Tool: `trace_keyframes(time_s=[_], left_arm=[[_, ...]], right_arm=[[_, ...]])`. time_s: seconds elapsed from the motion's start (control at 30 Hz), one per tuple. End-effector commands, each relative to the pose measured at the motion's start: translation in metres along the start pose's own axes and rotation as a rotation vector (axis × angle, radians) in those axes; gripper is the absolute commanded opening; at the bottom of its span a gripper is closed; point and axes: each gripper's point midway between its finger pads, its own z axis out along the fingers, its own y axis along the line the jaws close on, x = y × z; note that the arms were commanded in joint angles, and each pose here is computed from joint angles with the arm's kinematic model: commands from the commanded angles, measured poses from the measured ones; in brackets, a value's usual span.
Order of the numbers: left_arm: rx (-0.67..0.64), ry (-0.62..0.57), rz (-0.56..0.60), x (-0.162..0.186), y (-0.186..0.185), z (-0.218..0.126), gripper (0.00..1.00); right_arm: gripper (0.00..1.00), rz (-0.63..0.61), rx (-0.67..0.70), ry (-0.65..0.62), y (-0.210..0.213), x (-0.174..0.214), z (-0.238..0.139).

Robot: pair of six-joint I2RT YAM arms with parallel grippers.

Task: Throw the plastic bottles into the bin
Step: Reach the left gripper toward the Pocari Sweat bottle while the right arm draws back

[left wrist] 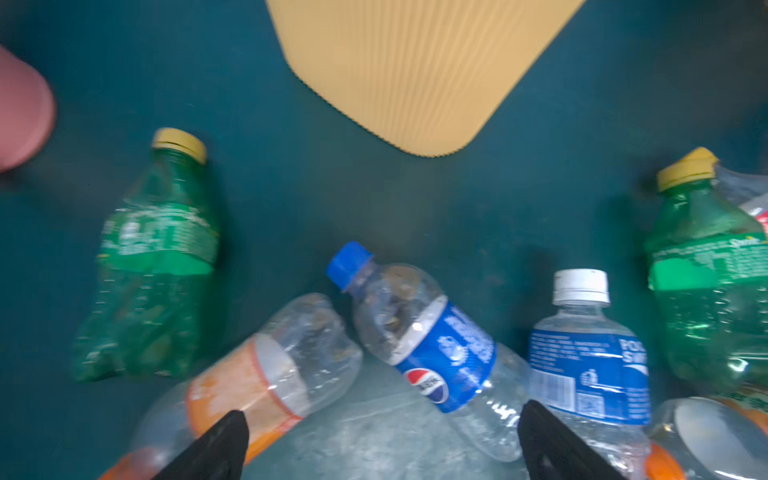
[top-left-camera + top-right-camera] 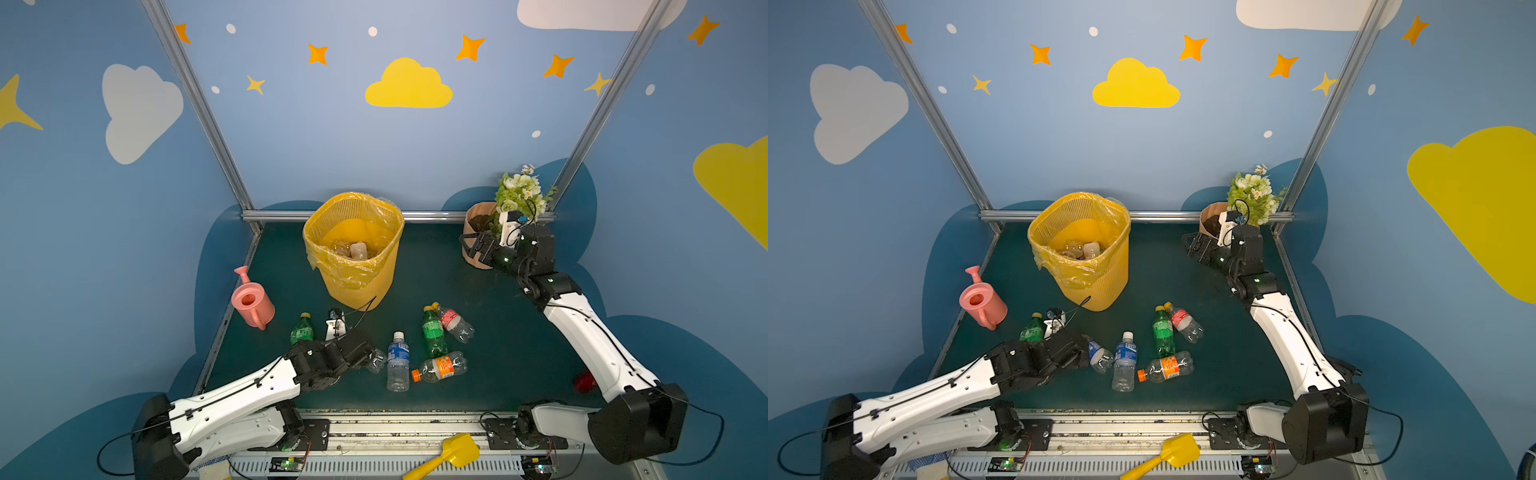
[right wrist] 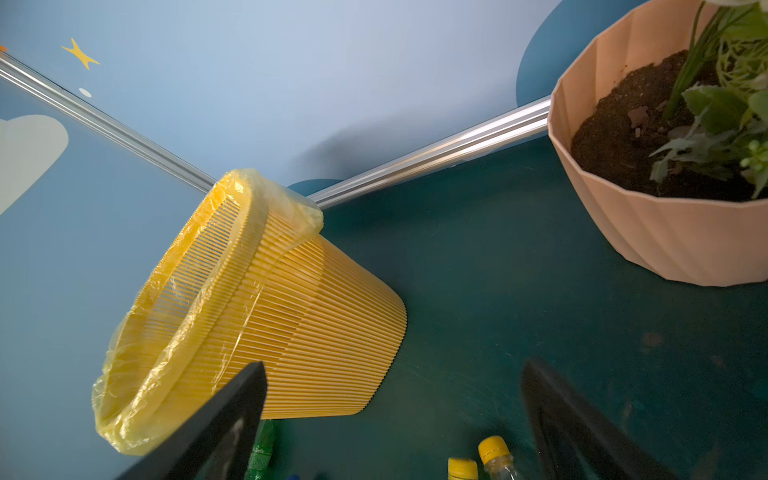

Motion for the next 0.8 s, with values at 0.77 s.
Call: trace_keyframes(time_s=[0.77], left_arm=[[0.155,0.257,0.127,0.053,-0.138,0.021,0.84]], right_arm=[[0.95,0.107,0.136,0.014,-0.083,0.054,-0.067]])
